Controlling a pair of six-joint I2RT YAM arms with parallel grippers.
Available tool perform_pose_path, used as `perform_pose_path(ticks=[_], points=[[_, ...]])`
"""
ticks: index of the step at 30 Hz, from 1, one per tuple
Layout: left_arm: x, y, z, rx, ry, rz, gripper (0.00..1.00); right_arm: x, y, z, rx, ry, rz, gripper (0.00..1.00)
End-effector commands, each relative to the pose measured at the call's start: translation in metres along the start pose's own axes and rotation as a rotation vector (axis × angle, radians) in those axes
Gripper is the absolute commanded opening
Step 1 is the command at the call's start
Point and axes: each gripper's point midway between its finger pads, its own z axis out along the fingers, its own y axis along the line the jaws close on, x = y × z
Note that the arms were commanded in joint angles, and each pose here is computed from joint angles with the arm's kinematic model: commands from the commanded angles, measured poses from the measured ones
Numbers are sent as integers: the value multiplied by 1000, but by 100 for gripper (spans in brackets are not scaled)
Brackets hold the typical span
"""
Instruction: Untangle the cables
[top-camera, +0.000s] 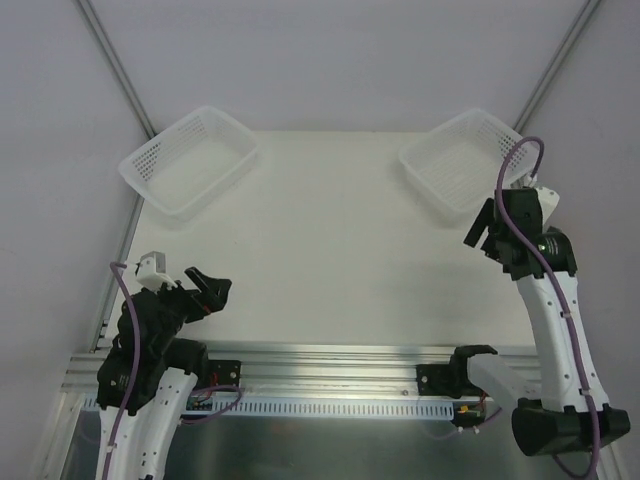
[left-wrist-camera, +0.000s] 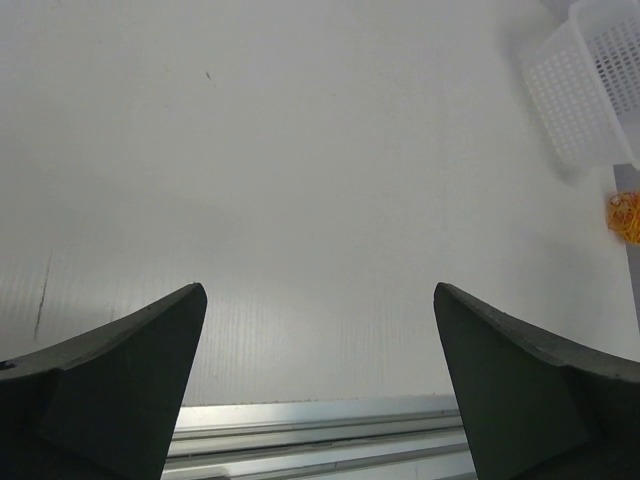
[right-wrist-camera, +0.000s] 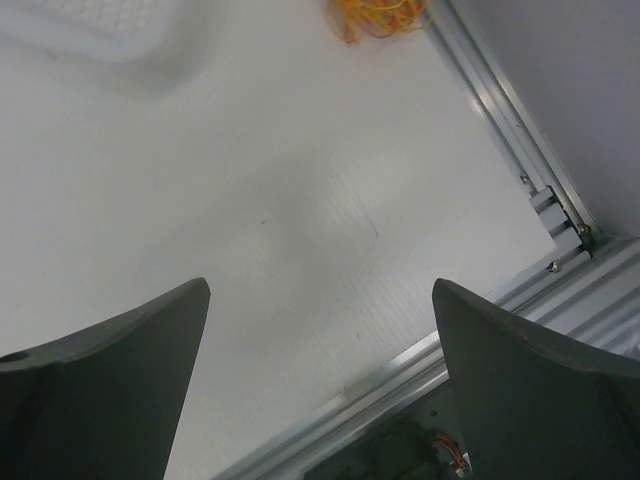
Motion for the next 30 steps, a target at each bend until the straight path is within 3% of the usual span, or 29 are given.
perform_pose_path(ticks=[1, 7, 14, 19, 30], points=[[-15, -14, 4, 73, -76, 25, 99, -43, -20, 14, 116, -96, 197, 100], [-14, -16, 5, 104, -92, 40, 99, -60, -46, 78, 209, -20, 485, 99], [-12, -18, 4, 117, -84, 40, 99, -85, -50, 153, 262, -38, 610, 100], [-14, -18, 3, 117, -97, 37, 99, -102, -54, 195, 303, -83, 657, 99], [-19, -11, 6, 80, -124, 24, 99, -62, -37, 288, 337, 65, 680, 100]])
